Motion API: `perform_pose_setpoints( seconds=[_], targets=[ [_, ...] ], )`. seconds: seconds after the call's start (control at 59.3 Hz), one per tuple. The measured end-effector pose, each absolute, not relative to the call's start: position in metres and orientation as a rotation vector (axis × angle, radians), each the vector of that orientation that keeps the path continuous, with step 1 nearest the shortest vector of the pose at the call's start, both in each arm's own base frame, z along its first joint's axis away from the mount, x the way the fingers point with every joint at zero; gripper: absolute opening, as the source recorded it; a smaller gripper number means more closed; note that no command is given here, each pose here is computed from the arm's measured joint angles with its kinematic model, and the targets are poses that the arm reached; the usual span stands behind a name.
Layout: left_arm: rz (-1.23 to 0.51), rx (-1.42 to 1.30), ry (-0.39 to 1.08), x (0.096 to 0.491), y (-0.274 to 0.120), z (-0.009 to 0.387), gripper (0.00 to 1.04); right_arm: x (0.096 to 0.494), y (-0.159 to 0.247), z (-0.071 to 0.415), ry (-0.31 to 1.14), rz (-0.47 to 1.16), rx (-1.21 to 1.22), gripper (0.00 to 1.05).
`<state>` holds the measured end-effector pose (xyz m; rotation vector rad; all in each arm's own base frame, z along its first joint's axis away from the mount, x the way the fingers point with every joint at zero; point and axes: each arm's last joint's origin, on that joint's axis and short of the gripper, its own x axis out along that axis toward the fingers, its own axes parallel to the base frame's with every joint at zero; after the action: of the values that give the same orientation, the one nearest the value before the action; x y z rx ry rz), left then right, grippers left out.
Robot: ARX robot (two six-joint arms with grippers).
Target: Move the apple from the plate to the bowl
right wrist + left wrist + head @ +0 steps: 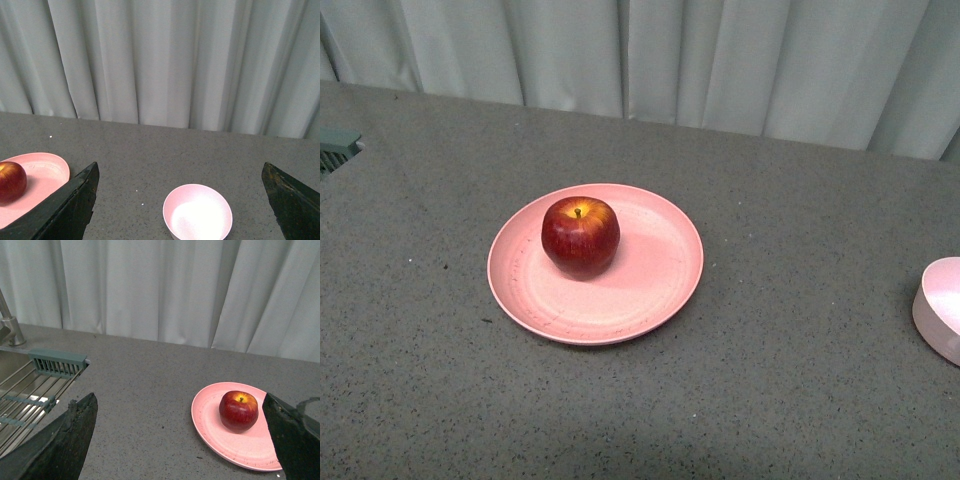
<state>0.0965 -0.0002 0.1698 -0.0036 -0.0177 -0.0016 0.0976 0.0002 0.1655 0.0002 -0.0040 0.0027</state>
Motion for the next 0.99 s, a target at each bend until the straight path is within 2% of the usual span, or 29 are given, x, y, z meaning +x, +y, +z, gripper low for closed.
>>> perform_pose_setpoints(
  seconds=[0.994],
  targets=[
    [-0.002,-0.004,-0.018,0.0965,-0.0002,0.1698,0.98,0.0976,0.0002,0.1655,-0.004,0.003,0.0,0.95]
  ],
)
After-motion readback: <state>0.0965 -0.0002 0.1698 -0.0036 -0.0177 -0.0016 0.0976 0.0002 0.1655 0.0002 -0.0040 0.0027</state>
